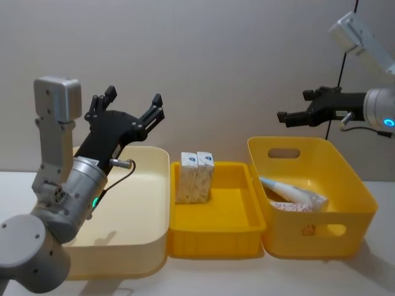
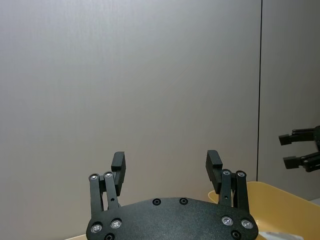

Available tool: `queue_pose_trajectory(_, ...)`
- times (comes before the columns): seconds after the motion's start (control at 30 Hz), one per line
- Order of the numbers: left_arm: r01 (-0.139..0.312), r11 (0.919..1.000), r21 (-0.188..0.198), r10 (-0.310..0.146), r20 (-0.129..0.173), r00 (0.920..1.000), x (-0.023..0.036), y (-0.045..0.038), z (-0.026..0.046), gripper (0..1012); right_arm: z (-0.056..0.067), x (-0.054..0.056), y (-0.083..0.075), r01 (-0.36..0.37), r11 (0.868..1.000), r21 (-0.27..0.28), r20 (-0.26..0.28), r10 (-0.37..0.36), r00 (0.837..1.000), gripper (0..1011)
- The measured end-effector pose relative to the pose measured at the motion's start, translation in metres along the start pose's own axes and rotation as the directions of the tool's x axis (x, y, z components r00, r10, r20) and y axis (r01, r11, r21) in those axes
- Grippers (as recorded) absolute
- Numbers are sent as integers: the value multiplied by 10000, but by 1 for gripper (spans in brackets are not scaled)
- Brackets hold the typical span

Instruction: Bimanual collaborative sorting of washing and personal care products

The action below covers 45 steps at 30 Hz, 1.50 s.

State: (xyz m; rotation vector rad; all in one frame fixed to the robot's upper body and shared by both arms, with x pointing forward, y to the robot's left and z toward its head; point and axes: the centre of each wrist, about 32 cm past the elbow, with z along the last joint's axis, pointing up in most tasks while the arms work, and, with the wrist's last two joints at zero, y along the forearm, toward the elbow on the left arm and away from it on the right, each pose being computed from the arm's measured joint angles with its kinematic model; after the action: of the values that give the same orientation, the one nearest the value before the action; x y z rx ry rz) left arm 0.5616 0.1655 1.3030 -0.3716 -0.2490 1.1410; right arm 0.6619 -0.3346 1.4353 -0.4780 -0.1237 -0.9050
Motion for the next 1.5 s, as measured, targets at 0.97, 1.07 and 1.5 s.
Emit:
queue_pose_trajectory(0.97, 0, 10000, 0, 0, -1, 10000, 0, 0, 0, 1000, -219, -93, -481, -3182, 8491, 4217, 1744, 2684, 9474, 1001)
queue_pose_trajectory(1.07, 0, 10000, 0, 0, -1, 10000, 0, 0, 0, 999, -238, -103, -510, -3513, 8179, 4557, 1974, 2920, 9358, 1001)
queue_pose_trajectory(1.5, 1, 10000, -1, -1, -1, 10000, 0, 0, 0, 1000, -273, -138, -605, -4895, 6465, 5852, 3109, 3786, 8718, 1001)
